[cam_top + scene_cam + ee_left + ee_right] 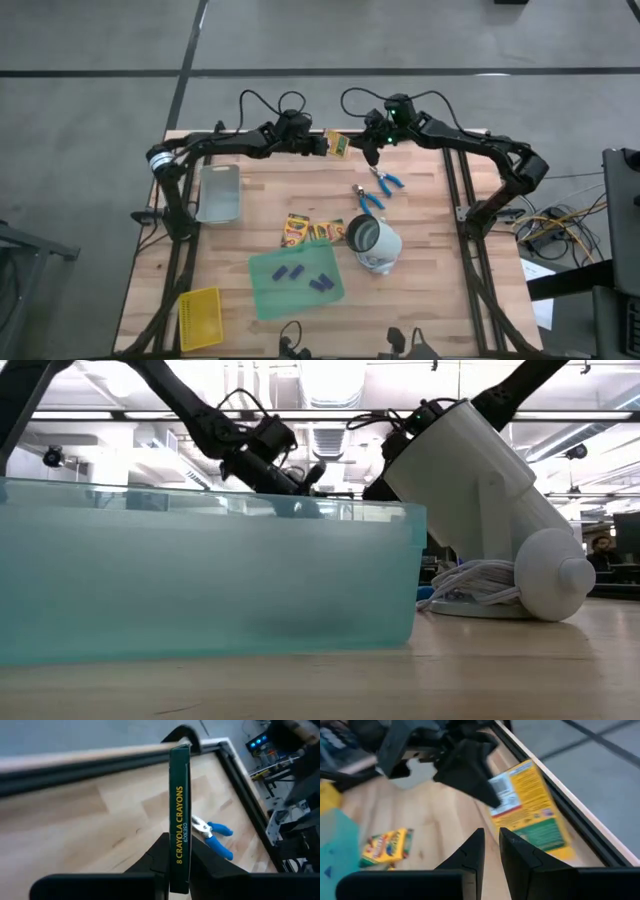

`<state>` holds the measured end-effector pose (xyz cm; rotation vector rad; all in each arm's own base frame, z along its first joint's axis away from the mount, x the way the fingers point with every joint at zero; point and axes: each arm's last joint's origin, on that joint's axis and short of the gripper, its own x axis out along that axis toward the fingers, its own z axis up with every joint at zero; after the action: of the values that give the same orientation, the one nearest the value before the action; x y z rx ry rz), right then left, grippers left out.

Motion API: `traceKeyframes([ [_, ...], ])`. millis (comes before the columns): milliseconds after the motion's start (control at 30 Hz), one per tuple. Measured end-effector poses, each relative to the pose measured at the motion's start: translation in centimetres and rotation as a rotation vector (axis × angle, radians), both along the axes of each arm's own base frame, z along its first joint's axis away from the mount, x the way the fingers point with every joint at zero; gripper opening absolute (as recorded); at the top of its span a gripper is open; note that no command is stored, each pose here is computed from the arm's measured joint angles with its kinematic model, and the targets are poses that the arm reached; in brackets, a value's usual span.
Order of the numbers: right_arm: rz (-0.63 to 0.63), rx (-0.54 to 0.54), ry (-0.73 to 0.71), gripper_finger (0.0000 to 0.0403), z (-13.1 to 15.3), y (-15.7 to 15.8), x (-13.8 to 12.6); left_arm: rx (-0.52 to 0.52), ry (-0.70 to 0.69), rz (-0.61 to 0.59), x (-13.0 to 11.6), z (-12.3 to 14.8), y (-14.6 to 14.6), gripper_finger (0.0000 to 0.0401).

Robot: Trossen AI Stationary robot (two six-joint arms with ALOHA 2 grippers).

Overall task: Pick & Place School Supplies
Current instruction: Put the yellow crayon box into the gray bin

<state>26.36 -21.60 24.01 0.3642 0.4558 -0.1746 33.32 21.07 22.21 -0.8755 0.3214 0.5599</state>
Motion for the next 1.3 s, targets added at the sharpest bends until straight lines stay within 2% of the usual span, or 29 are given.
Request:
traceKeyframes([
  [233, 0.037, -0.016, -0.08, 0.0057, -0.6, 0.2, 0.0, 0.172, -0.003, 0.01, -1.6, 4.0, -0.8, 0.0036],
  [367, 0.06, -0.076, -0.089, 0.0057, 0.0, 0.5, -0.3, 0.269, 0.045, 0.042, -3.3, 6.5, -1.8, 0.0036],
  [567, 0.087, -0.208, -0.142, 0.0057, 2.5, 1.7, -1.9, 0.305, 0.135, 0.061, -5.9, 8.7, -3.5, 0.0036],
  [733, 0.103, -0.318, -0.189, 0.0057, 4.4, 3.6, -4.0, 0.343, 0.176, 0.054, -7.1, 9.9, -4.8, 0.0039],
  [900, 0.113, -0.408, -0.231, 0.0057, 5.6, 5.7, -6.2, 0.304, 0.254, 0.043, -8.3, 10.1, -6.1, 0.0038],
  [1100, 0.116, -0.506, -0.291, 0.0057, 7.0, 7.7, -8.5, 0.204, 0.333, 0.044, -10.1, 10.3, -7.7, 0.0039],
  [1300, 0.107, -0.552, -0.345, 0.0057, 8.4, 8.9, -9.8, 0.1, 0.39, 0.084, -12.6, 10.8, -9.2, 0.004],
])
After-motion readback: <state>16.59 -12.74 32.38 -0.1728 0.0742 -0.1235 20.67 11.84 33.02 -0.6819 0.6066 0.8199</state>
